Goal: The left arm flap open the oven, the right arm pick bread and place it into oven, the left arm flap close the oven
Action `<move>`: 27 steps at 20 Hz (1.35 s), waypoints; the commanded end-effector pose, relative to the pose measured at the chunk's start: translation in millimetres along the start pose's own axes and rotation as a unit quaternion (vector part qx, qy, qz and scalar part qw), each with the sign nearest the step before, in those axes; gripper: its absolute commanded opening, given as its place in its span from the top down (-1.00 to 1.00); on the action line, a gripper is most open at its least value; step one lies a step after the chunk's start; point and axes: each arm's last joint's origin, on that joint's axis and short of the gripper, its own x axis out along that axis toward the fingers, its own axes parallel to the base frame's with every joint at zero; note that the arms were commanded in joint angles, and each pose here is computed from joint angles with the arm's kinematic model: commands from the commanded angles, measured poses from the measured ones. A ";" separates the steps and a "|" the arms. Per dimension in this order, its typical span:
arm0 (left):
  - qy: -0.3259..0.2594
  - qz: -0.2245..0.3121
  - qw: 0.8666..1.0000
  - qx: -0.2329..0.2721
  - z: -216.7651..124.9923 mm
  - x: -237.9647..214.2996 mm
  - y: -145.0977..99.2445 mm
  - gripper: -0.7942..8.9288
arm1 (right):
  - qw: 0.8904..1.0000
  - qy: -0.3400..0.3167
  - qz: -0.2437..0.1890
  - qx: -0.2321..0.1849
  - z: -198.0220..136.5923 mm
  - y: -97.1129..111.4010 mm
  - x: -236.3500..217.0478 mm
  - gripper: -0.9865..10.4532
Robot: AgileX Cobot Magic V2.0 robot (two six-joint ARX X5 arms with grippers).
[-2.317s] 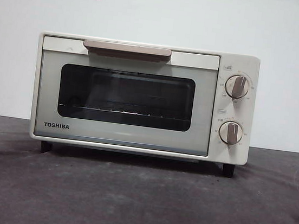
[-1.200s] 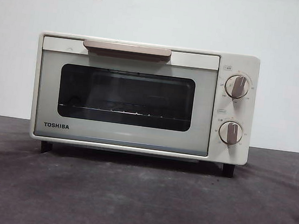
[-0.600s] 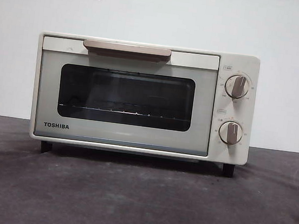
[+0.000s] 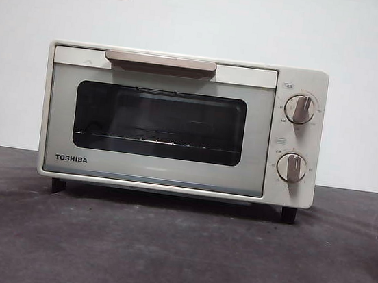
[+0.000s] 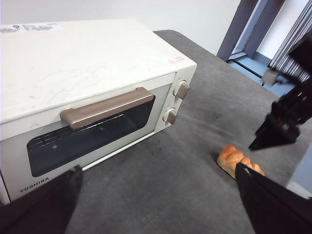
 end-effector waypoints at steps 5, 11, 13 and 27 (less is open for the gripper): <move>-0.012 -0.003 1.000 0.012 7.2 -0.8 -1.5 -0.19 | 0.997 0.029 -0.066 0.023 5.2 -5.9 47.7 -0.15; -0.009 -0.003 1.000 0.010 7.2 0.7 -0.7 -0.19 | 0.994 0.074 -0.075 0.022 12.0 -4.5 73.2 -0.11; -0.009 -0.003 1.000 0.010 7.2 0.7 -0.7 -0.19 | 0.993 0.088 -0.073 0.024 12.5 -4.9 78.7 -0.06; 0.010 0.002 1.000 0.000 7.3 11.7 5.4 -0.04 | 0.996 0.078 -0.035 0.012 14.5 4.9 51.2 0.61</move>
